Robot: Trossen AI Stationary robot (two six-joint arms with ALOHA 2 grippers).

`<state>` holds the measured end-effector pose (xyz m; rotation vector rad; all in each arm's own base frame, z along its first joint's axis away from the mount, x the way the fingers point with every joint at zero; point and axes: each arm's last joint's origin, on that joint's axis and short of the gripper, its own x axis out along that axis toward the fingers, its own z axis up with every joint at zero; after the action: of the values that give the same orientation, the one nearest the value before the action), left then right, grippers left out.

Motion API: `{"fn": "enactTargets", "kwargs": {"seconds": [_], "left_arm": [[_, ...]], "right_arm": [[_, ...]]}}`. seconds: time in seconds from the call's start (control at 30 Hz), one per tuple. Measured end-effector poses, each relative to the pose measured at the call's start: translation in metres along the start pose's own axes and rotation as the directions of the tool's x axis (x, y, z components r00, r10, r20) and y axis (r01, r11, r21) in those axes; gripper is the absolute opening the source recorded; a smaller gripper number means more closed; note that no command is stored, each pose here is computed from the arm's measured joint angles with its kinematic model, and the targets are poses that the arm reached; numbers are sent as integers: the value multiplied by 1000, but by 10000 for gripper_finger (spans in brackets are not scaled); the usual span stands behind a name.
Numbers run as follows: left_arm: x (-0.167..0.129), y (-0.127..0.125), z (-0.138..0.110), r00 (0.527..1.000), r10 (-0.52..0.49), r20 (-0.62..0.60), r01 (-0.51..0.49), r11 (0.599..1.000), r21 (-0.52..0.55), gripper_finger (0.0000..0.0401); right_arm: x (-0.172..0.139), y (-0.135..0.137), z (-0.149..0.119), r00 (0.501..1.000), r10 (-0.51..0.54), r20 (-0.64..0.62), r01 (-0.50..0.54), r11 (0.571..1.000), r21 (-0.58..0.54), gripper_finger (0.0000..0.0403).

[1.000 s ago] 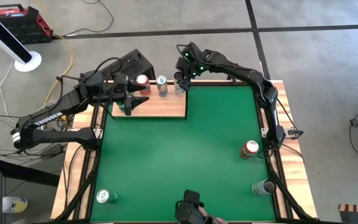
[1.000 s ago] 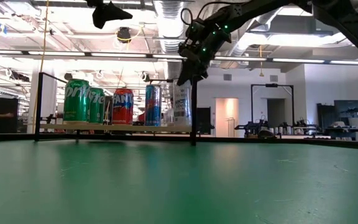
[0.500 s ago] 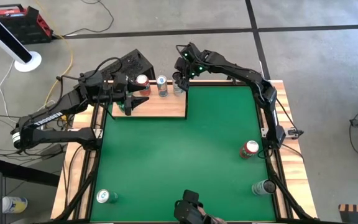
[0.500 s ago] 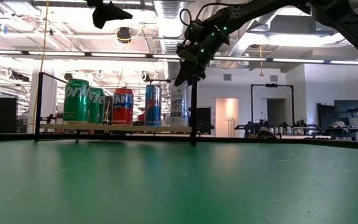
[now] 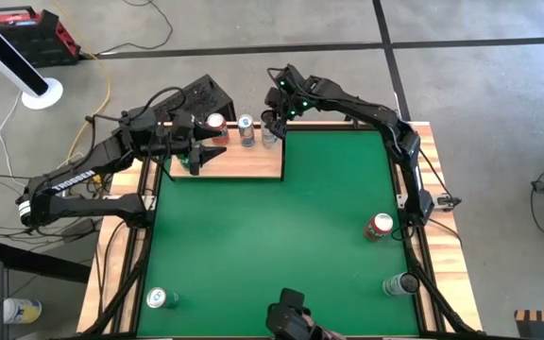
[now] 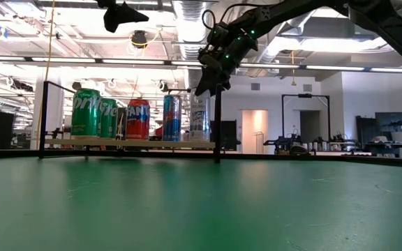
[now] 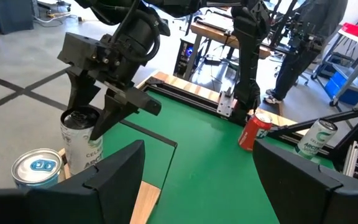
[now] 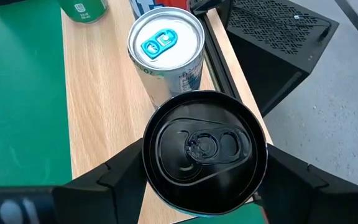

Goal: Place canned beverage on shelf
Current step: Put the left white and blue soda can on the shelf

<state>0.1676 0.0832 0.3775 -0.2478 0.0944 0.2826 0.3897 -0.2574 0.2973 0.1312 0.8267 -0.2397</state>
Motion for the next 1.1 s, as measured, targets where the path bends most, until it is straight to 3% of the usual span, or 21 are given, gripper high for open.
{"fn": "enactTargets", "kwargs": {"seconds": [0.83, 1.1], "left_arm": [[0, -1, 0, 1000, -16, -3, 16, 1000, -26, 283], [0, -1, 0, 1000, -17, -3, 17, 1000, -21, 283]], "right_arm": [[-3, -3, -3, 998, -33, -44, 32, 999, -22, 274], [-2, -2, -4, 998, -26, -51, 25, 999, -22, 334]]}}
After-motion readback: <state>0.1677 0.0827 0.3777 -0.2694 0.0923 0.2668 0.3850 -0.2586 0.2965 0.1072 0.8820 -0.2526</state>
